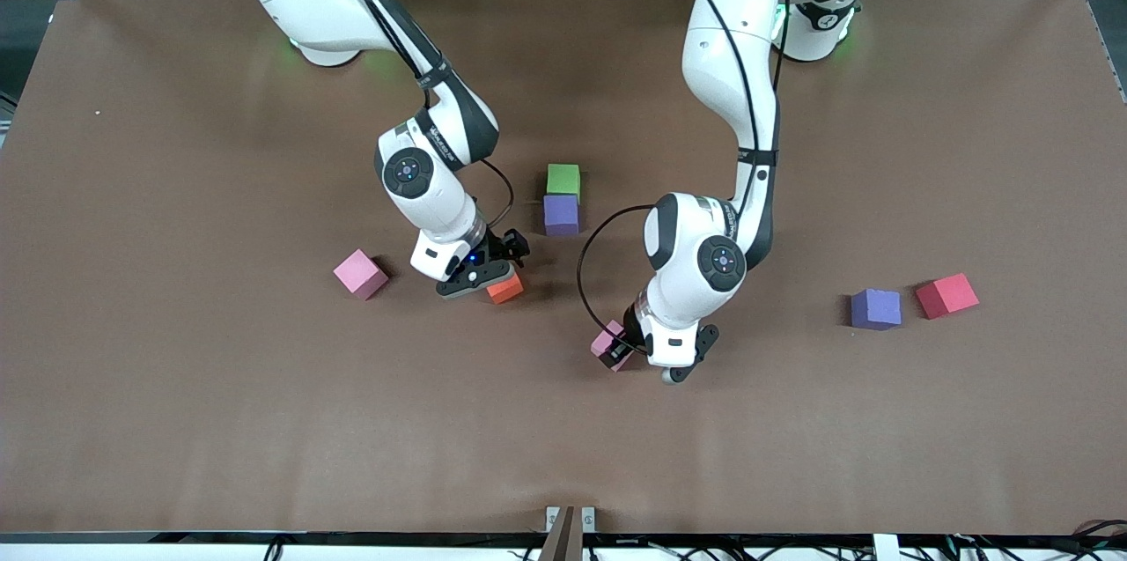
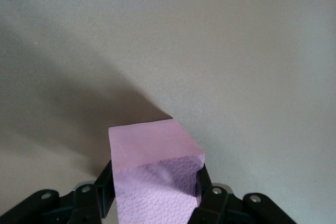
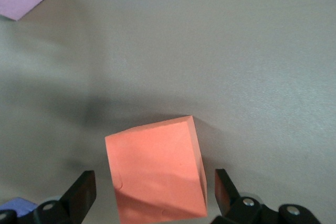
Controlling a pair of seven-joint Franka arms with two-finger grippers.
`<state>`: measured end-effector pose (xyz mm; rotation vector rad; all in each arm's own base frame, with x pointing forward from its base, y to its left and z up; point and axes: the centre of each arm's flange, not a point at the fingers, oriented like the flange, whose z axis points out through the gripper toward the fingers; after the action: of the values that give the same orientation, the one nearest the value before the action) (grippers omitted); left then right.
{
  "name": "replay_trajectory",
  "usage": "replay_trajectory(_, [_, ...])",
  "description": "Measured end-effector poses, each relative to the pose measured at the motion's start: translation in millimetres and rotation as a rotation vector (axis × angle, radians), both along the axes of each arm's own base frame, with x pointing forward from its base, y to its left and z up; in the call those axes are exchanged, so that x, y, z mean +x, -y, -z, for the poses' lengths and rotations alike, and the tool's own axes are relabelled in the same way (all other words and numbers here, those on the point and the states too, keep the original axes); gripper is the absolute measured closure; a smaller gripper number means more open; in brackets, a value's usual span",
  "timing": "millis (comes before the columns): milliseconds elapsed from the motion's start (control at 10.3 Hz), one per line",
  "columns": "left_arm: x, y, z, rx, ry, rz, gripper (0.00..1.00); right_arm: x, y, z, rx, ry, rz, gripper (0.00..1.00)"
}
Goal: Arrange blocks into number 1
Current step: 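Carry the orange cube to the green cube while the left gripper carries pink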
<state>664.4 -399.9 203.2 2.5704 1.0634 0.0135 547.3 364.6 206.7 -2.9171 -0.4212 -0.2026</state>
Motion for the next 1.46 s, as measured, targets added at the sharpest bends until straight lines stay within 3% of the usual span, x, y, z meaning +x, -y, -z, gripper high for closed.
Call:
replay_trajectory(194, [-9.8, 14.8, -18.2, 0.009, -0.044, 0.052, 0.37, -1.4, -1.5, 4.8, -0.003, 0.004, -0.023, 0.01])
replay_trajectory(486, [-32.8, 35.7, -51.5, 0.048, -0.146, 0.166, 0.37, 3.4, 3.4, 1.4, -0.003, 0.021, -0.031, 0.40])
replay_trajectory(875, [-64.7, 74.9, -48.4, 0.073, -0.141, 0.324, 0.45, 4.3, 22.6, -20.8, -0.002, 0.035, -0.009, 0.41])
replay_trajectory(1263, [-82.8, 90.2, -40.9, 0.149, -0.105, 0.545, 0.45, -52.7, 54.1, -58.7, -0.017, -0.004, 0.038, 0.41])
replay_trajectory(1458, [-87.7, 91.3, -38.6, 0.167, -0.101, 0.660, 0.45, -86.5, 47.2, -72.4, -0.024, -0.058, 0.106, 0.41])
